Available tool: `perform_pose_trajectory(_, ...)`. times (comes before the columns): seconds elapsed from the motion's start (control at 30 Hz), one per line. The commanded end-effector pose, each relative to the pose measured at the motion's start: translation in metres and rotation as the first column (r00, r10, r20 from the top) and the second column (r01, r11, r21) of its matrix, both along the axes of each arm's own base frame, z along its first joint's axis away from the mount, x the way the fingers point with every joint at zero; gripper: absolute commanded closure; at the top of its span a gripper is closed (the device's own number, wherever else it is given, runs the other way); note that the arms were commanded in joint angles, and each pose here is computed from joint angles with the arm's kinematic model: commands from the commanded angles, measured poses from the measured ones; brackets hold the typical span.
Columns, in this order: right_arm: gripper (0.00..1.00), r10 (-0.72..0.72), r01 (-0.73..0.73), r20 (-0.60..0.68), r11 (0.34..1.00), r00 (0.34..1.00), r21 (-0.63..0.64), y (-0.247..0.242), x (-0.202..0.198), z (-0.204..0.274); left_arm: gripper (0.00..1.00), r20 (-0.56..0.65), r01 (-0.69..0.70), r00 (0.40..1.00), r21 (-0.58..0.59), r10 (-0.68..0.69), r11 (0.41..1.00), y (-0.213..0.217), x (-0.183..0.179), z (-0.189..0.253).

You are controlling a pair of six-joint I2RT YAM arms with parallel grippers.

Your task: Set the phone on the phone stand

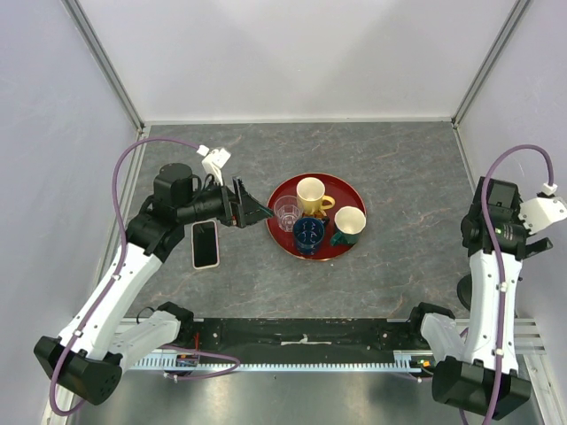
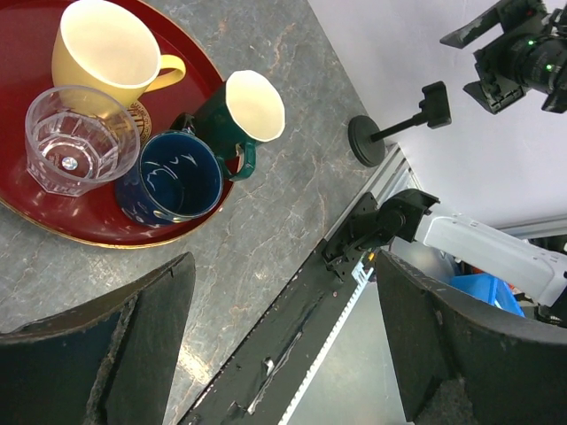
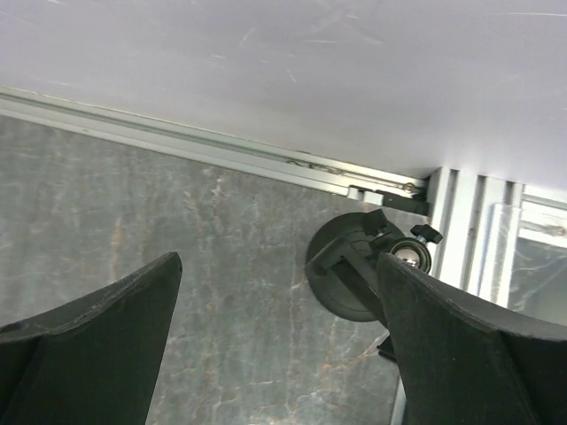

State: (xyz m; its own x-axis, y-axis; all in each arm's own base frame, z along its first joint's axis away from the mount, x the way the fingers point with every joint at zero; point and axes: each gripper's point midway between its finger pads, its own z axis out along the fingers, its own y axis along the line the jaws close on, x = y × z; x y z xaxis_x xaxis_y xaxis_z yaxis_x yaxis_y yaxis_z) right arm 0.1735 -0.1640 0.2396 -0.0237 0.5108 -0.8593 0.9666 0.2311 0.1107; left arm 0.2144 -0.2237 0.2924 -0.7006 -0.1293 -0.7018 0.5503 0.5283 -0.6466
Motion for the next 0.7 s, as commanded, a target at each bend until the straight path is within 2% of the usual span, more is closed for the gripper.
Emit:
perform_pose_trajectory(0.0,0.02,-0.034,0.025,-0.129,0.997,0.991,-0.075,-0.014,-0.010,-0.007,0.12,0.089,0.044,0.995,-0.020,-0.043,0.999,-0.004,-0.003,0.021)
perform_pose_trajectory(0.27,0.02,-0.051,0.041,-0.157,0.997,0.986,-0.072,-0.016,-0.019,-0.031,0.12,0.081,0.038,0.996,0.004,-0.038,0.999,0.001,-0.007,0.007)
perform_pose_trajectory(0.5,0.02,0.038,-0.039,-0.180,0.999,0.983,-0.001,-0.009,-0.003,-0.047,0.12,0.088,0.040,0.995,0.004,-0.041,0.999,0.001,-0.009,0.008)
perform_pose_trajectory(0.67,0.12,0.064,-0.065,-0.172,0.998,0.983,-0.003,-0.006,-0.002,-0.049,0.12,0.073,0.042,0.996,0.009,-0.043,0.999,-0.001,-0.006,0.004)
